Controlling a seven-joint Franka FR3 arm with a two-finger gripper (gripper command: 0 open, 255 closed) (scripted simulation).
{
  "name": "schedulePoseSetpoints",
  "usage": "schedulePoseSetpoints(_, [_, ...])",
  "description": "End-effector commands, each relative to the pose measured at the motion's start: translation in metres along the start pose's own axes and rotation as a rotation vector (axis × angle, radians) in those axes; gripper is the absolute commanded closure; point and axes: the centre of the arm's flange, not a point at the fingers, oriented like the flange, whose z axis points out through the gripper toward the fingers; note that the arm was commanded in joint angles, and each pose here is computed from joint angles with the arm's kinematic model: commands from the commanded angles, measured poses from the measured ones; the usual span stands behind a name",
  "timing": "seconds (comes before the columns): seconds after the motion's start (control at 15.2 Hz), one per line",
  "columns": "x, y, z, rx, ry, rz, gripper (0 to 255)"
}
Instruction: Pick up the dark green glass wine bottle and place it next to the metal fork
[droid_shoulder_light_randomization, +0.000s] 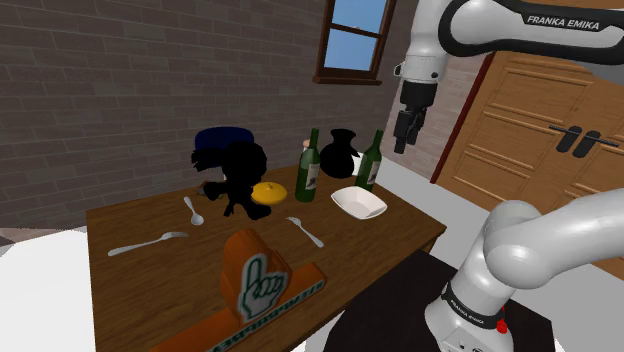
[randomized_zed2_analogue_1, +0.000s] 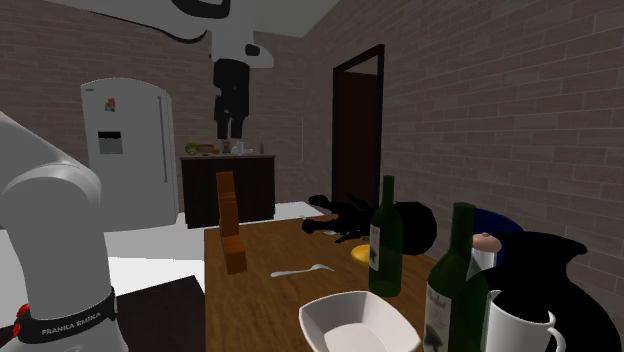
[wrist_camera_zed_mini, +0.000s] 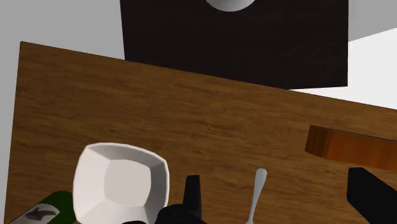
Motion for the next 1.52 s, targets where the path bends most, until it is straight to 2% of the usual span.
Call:
schedulePoseSetpoints(0.0, [0.0, 0.0, 0.0, 0.0, 0.0, 0.0, 0])
schedulePoseSetpoints(1.45, [0.248, 0.098, 0.049, 0.021, 0.138, 0.076, 0])
